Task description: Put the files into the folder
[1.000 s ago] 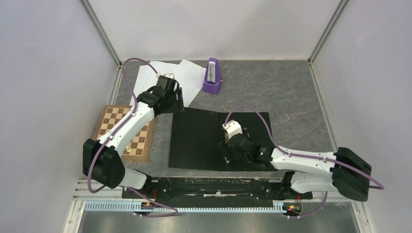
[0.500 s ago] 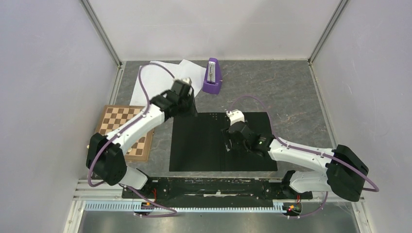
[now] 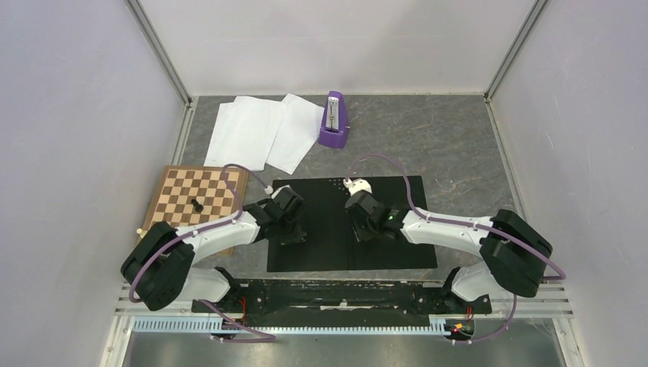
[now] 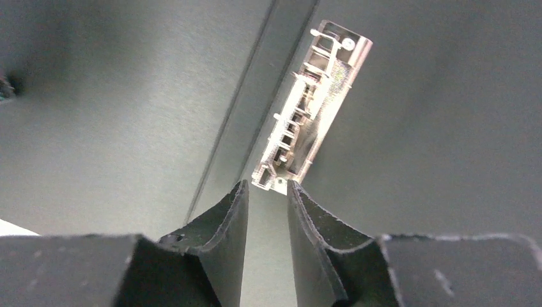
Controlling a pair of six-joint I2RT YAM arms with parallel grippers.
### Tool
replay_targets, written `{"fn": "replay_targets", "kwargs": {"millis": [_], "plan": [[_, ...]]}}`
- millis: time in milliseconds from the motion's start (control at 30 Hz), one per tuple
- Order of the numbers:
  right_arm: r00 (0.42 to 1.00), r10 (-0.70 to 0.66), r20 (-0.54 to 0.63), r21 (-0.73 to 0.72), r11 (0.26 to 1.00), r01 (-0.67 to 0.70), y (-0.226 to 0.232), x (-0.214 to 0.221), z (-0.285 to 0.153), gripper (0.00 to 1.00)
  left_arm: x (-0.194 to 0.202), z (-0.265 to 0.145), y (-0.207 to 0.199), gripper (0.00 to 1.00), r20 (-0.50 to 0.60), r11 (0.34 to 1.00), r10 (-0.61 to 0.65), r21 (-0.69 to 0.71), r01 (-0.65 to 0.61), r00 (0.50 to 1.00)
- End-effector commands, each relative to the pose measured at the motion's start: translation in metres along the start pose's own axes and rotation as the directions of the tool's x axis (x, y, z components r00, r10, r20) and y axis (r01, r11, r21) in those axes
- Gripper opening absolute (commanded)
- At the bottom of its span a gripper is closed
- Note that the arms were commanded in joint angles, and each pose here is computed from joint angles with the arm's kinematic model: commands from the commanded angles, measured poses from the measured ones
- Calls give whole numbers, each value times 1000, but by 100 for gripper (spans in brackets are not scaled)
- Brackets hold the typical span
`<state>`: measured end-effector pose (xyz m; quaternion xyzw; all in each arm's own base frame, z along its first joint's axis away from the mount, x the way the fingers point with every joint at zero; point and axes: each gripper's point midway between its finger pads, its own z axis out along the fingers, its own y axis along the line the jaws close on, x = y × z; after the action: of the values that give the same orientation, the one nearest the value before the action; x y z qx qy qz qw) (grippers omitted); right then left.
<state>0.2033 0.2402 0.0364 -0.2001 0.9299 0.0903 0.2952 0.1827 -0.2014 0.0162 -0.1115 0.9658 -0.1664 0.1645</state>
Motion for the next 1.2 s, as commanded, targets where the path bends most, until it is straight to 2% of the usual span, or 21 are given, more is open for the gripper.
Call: {"fn": "replay_targets", "kwargs": {"millis": [0,100,167,300,567,767,1167], "plan": [[999,33,33,-26,999,-32,26,-30,-2,30,-5,1,31,2,67,981,-66,-179,77,996],[999,42,20,18,999,-42,25,-30,-1,27,-3,1,50,2,46,949,-51,-309,63,998],[998,58,16,35,998,-58,23,-27,1,24,1,4,54,2,13,936,-53,-347,54,999],[997,74,6,53,996,-74,21,-24,1,21,10,10,54,2,-10,944,-74,-322,67,997],[998,45,-32,98,994,-42,24,-13,3,19,10,7,54,2,14,954,-80,-290,81,997],[999,45,-25,153,987,-40,18,-12,6,13,12,9,56,2,13,954,-86,-288,86,996],[999,51,-6,162,986,-49,19,-20,6,17,15,12,58,2,12,953,-99,-287,98,995]]}}
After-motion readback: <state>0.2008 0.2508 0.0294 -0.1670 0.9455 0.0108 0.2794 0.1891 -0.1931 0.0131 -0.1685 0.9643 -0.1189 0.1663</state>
